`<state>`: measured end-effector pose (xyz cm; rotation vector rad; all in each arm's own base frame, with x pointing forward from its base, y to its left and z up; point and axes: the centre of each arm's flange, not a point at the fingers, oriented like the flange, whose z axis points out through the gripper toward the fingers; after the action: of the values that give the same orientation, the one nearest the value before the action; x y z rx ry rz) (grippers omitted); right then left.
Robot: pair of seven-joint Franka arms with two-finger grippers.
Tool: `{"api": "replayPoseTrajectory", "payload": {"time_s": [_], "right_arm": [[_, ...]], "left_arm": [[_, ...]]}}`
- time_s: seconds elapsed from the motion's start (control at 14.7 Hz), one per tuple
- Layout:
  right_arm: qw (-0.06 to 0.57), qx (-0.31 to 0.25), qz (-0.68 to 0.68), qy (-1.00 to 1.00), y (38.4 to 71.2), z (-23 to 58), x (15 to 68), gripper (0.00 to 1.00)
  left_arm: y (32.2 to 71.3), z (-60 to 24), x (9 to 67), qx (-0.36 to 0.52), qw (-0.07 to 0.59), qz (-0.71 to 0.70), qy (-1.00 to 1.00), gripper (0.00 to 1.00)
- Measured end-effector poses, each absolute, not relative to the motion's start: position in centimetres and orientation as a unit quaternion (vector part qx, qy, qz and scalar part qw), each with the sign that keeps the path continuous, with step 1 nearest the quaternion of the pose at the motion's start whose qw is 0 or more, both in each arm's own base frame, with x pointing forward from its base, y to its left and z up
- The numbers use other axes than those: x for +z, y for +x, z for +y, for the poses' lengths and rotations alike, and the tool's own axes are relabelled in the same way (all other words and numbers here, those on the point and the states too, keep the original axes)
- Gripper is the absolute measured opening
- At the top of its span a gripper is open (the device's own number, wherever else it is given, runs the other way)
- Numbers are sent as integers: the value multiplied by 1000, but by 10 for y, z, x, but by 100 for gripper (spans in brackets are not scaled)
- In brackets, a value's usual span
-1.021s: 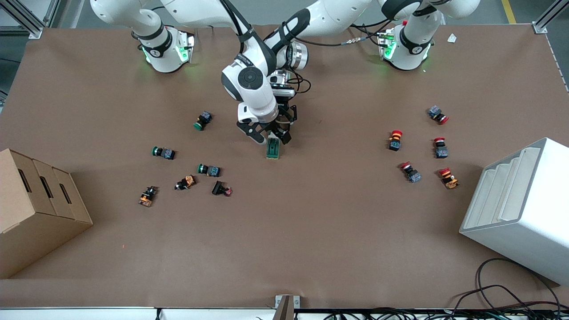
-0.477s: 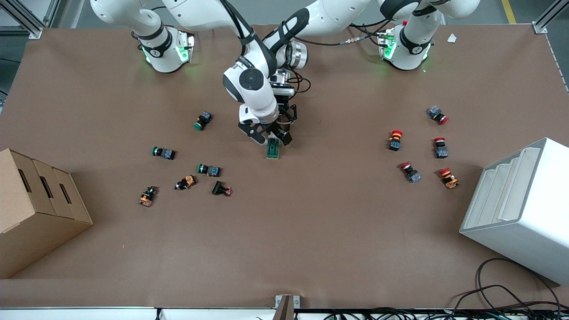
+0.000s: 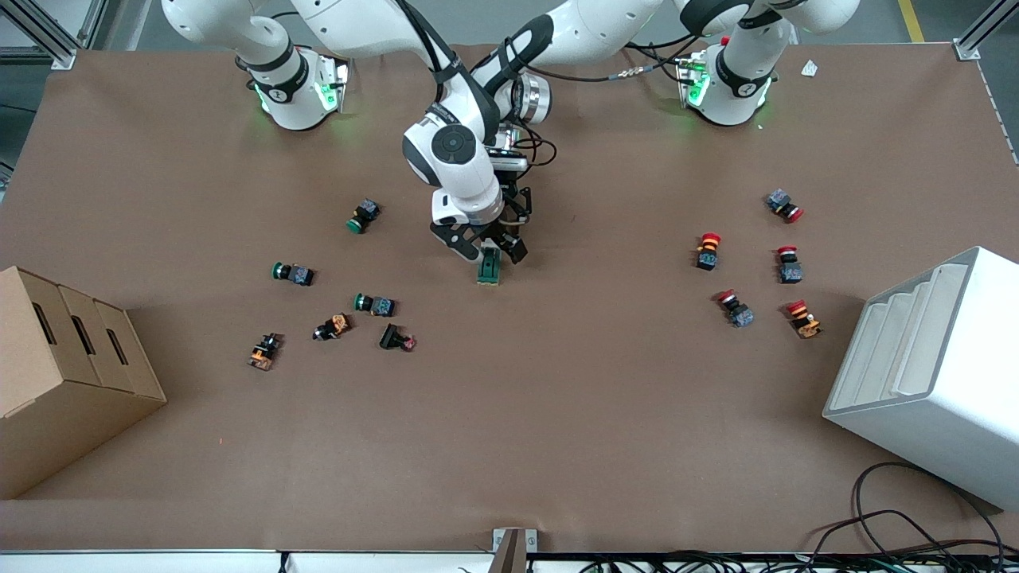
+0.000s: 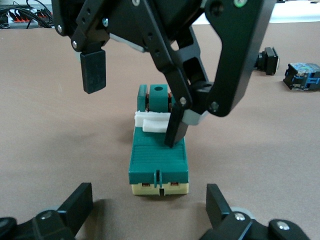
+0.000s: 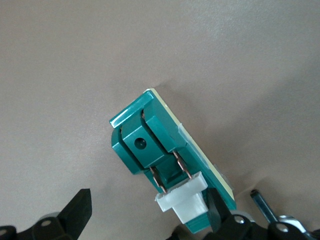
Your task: Close load switch with both arms
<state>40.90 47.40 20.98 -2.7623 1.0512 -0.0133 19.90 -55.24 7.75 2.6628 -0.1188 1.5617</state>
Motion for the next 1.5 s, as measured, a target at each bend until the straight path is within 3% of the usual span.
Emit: {"api": "replayPoseTrajectory", "payload": {"time_s": [0.27,0.68,1.5], "right_arm": [[83,8,368,-926,420,474,219,100],[91,6,368,-925,487,462,269,100],[51,37,335,-940,476,473,262,100]], "left_arm": [[199,-552,77,505,26,-38,862,100],[199,-552,77,506,26,-39,862,100],[199,-552,77,506,26,-39,862,100]]}}
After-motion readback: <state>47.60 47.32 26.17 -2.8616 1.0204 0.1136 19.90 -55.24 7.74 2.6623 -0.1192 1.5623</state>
